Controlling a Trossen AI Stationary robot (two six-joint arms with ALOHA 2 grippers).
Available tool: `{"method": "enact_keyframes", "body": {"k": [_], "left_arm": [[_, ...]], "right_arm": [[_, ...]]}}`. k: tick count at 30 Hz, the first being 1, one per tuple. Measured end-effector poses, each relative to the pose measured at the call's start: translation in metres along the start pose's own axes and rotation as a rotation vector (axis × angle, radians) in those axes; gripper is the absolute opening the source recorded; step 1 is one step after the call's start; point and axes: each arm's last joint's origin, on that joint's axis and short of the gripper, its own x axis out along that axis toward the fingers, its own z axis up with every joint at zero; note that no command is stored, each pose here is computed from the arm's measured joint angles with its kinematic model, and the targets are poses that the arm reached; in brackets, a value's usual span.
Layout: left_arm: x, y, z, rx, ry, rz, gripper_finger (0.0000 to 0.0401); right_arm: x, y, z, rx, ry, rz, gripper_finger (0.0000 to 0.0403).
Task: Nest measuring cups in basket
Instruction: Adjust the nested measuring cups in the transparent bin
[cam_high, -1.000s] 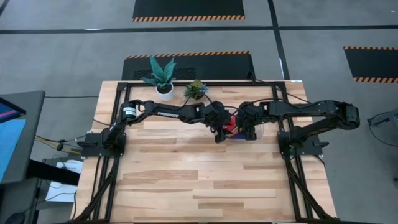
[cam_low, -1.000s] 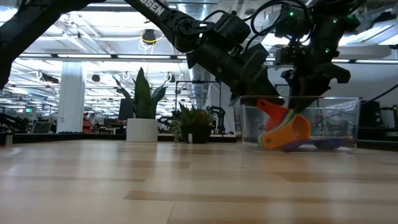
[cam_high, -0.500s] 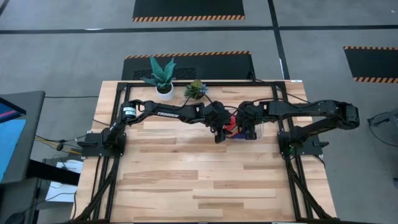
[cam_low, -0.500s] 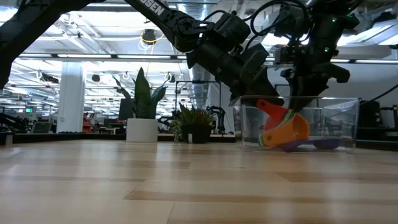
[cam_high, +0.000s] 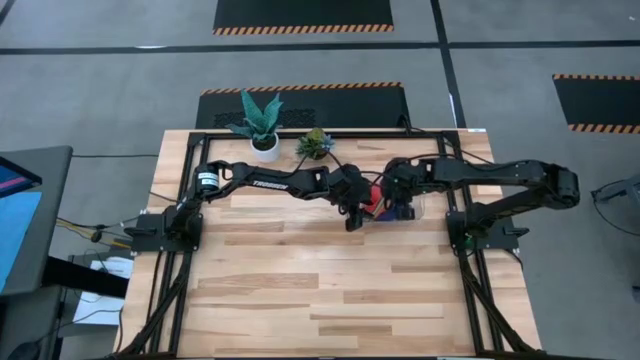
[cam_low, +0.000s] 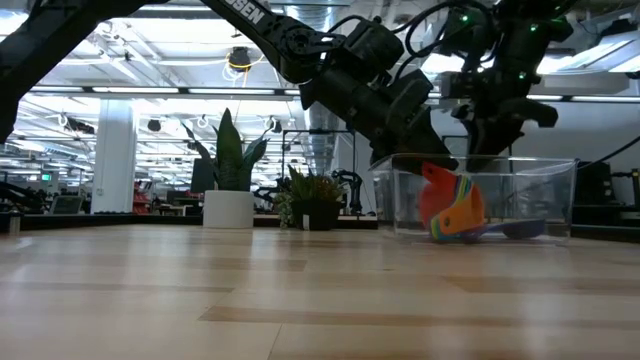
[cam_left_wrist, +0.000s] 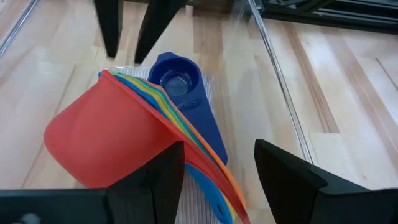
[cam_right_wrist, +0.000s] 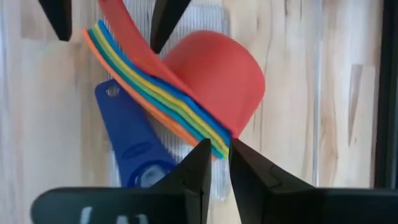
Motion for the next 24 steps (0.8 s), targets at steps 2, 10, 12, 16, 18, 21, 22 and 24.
{"method": "enact_keyframes", "body": {"k": [2,10,12,16,18,21,22,24], "left_arm": [[0.000,0.000,0.000,-0.003,0.000,0.005,0.0183],[-0.002,0.008,0.004,-0.001,-0.012,0.121,0.0183],[-0.003,0.008,0.007,-0.012,-0.022,0.106,0.0183],[-0.008,0.006,0.021,-0.024,-0.037,0.115,0.0183],[-0.011,0.006,0.026,0.021,-0.005,0.157,0.0183],[-0.015,0.008,0.026,0.085,0.090,0.225,0.0183],[-0.017,0.009,0.027,0.104,0.110,0.231,0.0183],[-0.020,0.010,0.031,0.139,0.128,0.242,0.0183]], "right_arm": [[-0.003,0.000,-0.002,0.031,0.004,0.002,0.0078],[-0.008,0.009,-0.011,0.077,0.065,0.130,0.0067],[-0.006,0.008,-0.008,0.089,0.046,0.125,0.0063],[-0.006,0.005,-0.005,0.123,0.010,0.114,0.0058],[-0.005,0.003,-0.006,0.129,0.015,0.117,0.0055],[-0.003,0.003,-0.009,0.146,0.024,0.115,0.0053],[-0.002,0.002,-0.010,0.159,0.033,0.116,0.0053],[0.001,0.001,-0.013,0.184,0.040,0.114,0.0053]]}}
